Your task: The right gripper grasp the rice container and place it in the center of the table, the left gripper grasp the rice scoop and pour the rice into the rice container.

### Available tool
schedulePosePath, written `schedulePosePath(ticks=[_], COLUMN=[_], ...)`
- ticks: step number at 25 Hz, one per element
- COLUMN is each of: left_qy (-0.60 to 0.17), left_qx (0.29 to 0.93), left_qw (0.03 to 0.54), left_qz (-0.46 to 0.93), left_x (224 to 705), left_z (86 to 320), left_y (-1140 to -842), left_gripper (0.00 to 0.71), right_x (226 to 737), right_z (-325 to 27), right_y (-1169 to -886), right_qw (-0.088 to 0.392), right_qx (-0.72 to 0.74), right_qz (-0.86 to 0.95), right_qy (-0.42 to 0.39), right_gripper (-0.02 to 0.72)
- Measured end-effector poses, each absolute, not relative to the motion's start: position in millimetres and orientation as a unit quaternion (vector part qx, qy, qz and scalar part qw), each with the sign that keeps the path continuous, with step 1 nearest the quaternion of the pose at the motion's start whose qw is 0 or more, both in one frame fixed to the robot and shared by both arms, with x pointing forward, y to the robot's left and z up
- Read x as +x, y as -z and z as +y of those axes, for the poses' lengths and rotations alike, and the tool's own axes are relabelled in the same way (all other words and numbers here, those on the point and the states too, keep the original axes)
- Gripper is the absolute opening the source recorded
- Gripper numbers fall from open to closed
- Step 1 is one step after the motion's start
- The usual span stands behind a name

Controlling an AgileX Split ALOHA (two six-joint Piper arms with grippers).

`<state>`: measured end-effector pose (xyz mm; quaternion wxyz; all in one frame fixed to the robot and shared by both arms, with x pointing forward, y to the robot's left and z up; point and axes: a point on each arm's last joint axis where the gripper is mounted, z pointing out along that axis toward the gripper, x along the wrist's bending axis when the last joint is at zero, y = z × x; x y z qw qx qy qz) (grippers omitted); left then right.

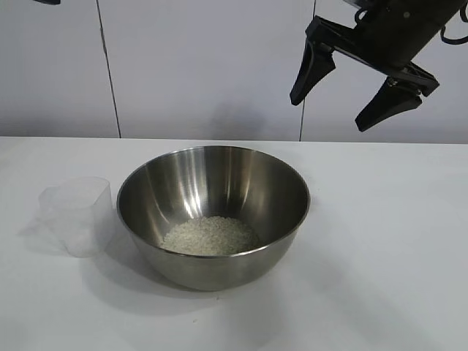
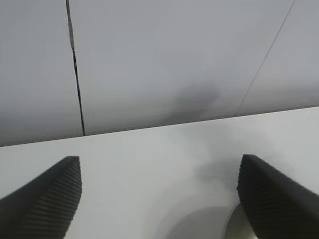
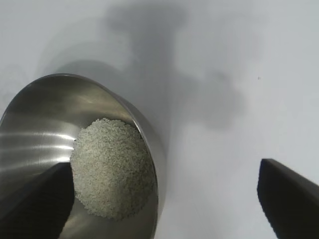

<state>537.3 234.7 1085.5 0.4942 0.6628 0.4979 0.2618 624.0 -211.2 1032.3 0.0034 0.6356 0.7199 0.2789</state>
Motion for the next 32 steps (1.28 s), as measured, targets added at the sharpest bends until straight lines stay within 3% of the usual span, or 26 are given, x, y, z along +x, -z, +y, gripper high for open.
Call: schedulePosePath(ticks=[9, 24, 32], left_qy=[-0.124, -0.100, -0.077], left_qx=[0.669, 0.690, 0.693], left_qw=[0.543, 0.523, 0.528], left_qz=[0.492, 0.490, 0.485], left_x=[526, 516, 513], left_z=[215, 214, 211], left_y=[-1088, -1066, -1066], left_gripper=[0.612, 0.612, 0.689], right_x=[623, 622, 620], right_z=[-211, -211, -211], right_y=[-1032, -1032, -1031], right_qw=[-0.001, -0.007, -0.014], right_qx=[0.634, 0.634, 0.633], right_qz=[0.722, 0.725, 0.727], right_qy=[-0.276, -0.271, -0.265], right_gripper=[0.694, 0.694, 0.694])
